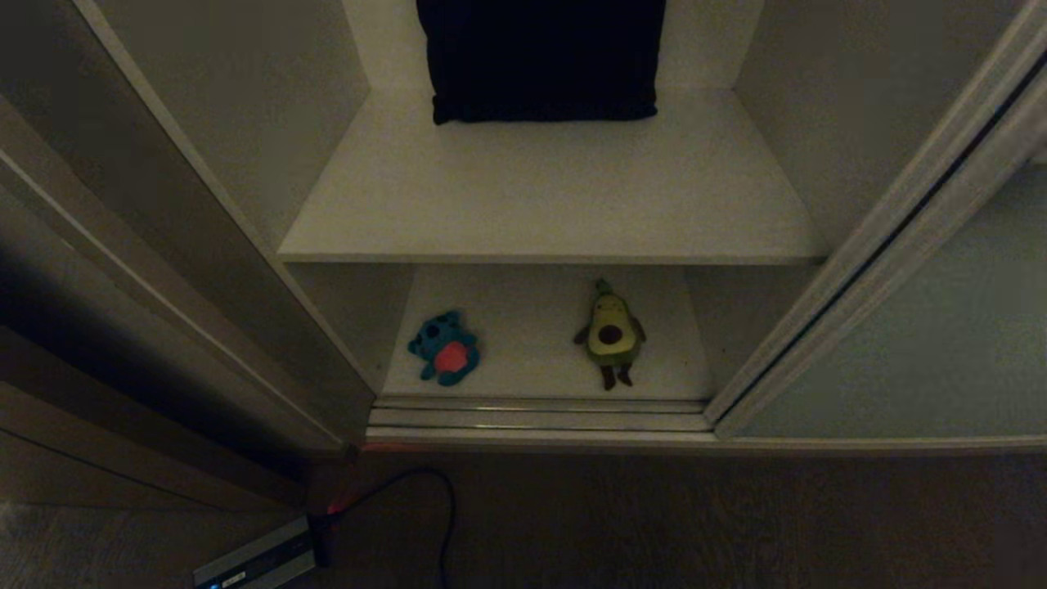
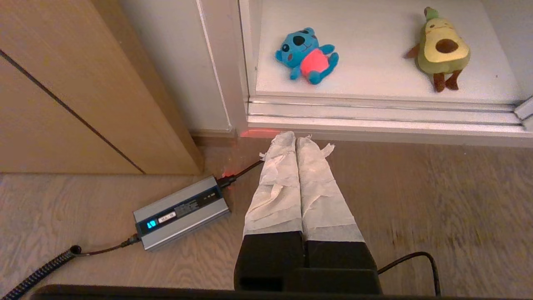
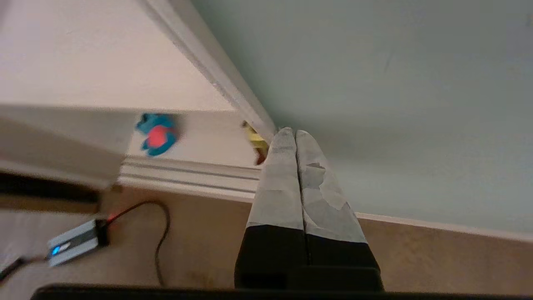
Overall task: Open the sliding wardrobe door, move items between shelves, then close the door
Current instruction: Close the door
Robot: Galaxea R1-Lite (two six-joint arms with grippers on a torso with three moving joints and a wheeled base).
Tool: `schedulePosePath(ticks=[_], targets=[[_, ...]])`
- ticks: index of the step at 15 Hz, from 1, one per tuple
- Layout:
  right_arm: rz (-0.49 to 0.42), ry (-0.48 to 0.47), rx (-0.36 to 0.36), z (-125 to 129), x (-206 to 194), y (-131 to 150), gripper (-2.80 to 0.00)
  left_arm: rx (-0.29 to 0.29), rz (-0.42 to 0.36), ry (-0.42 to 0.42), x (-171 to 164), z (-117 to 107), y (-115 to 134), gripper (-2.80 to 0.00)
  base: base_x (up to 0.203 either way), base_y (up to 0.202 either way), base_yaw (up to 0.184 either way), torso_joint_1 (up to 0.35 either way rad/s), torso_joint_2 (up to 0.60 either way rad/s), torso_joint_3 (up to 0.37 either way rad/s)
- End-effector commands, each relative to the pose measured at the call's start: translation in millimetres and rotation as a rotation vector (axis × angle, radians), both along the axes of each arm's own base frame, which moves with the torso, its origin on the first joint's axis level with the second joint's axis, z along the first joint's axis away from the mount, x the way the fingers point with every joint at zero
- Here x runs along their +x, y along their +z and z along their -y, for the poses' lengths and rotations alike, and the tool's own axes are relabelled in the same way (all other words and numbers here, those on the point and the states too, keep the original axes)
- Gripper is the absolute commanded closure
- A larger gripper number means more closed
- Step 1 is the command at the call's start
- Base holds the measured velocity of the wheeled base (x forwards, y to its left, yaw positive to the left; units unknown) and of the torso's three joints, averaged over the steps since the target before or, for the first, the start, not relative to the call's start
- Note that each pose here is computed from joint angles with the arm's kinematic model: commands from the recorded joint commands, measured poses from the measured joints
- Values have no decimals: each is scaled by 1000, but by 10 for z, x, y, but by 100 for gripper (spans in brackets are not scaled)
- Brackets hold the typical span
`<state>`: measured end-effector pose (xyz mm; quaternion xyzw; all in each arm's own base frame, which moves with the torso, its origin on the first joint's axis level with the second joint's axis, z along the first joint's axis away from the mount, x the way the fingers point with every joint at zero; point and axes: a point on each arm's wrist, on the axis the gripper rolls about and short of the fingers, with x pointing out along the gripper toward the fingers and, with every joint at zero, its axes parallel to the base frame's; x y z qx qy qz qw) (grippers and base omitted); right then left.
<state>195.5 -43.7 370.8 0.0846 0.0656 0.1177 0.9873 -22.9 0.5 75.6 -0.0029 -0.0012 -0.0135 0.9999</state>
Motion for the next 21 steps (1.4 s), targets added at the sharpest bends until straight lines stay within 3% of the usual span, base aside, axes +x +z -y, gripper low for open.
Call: schedulePosePath(ticks=[1, 10, 14, 16, 21], targets=[[11, 55, -7, -162, 7, 24, 0, 0, 1, -1, -1, 0, 0, 0, 0, 0, 0, 0, 0, 0], [26, 328, -47, -1102, -138, 32, 0, 0, 1, -1, 0, 0, 0, 0, 0, 0, 0, 0, 0, 0], [46, 398, -92, -1069, -568, 0, 0, 0, 1, -1, -1, 0, 0, 0, 0, 0, 0, 0, 0, 0], [14, 378, -114, -979, -692, -50, 0, 0, 2, -1, -1, 0, 0, 0, 0, 0, 0, 0, 0, 0], [-26, 129, -127, -626, -761, -127, 0, 0, 2, 1, -1, 0, 0, 0, 0, 0, 0, 0, 0, 0]])
